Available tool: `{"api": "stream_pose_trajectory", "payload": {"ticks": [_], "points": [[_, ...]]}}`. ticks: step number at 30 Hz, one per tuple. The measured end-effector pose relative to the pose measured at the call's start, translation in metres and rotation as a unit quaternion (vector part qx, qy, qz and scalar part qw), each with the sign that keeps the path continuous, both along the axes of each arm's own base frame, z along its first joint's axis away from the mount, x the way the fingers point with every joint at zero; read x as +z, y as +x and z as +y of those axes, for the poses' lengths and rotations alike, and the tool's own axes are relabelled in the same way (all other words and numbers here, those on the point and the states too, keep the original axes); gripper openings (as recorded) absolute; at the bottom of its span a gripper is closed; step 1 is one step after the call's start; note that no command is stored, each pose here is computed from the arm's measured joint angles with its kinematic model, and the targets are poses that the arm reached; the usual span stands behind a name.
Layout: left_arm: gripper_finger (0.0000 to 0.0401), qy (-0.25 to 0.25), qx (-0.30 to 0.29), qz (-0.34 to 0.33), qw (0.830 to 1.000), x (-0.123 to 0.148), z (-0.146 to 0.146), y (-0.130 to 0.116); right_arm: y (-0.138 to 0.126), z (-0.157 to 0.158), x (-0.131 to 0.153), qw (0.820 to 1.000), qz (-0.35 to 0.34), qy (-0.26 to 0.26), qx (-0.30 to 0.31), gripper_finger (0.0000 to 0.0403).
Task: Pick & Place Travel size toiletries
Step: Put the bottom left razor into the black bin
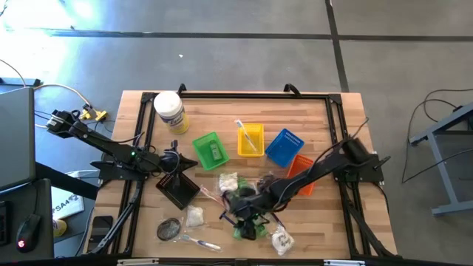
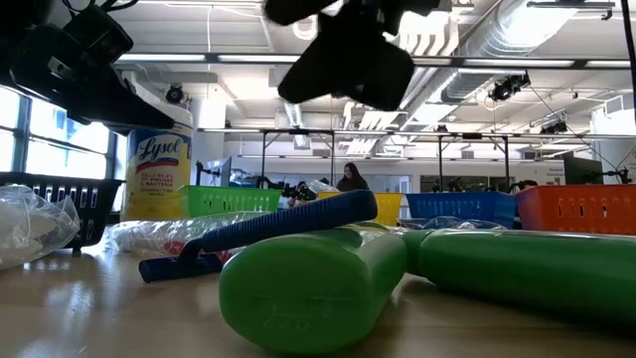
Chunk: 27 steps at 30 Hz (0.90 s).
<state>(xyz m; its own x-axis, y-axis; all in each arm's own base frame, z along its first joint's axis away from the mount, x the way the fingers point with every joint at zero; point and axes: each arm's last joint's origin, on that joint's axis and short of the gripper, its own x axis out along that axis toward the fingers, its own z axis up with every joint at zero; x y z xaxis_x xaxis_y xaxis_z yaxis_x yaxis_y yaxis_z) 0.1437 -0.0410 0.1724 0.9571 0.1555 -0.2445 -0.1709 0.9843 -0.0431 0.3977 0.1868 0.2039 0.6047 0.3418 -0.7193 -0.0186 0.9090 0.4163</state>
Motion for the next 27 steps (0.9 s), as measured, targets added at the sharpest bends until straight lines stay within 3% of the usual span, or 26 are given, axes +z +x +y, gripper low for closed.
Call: {"api": "stream_pose_trajectory", "payload": {"ticks": [7,13,27], "points": [[0.0,0.004,0.008,-0.002,1.0,0.0,0.0,0.0,0.009,0.006,-0.017,0.999,0.038,0.01,-0.022,0.0194],[0.0,0.005,0.008,-0.002,1.0,0.0,0.001,0.0,0.01,0.005,-0.018,0.999,0.03,-0.008,-0.044,0.0194],[0.0,0.007,0.009,0.0,1.0,0.0,0.001,0.0,0.018,0.02,-0.05,0.999,0.035,0.017,-0.029,0.0194]]}}
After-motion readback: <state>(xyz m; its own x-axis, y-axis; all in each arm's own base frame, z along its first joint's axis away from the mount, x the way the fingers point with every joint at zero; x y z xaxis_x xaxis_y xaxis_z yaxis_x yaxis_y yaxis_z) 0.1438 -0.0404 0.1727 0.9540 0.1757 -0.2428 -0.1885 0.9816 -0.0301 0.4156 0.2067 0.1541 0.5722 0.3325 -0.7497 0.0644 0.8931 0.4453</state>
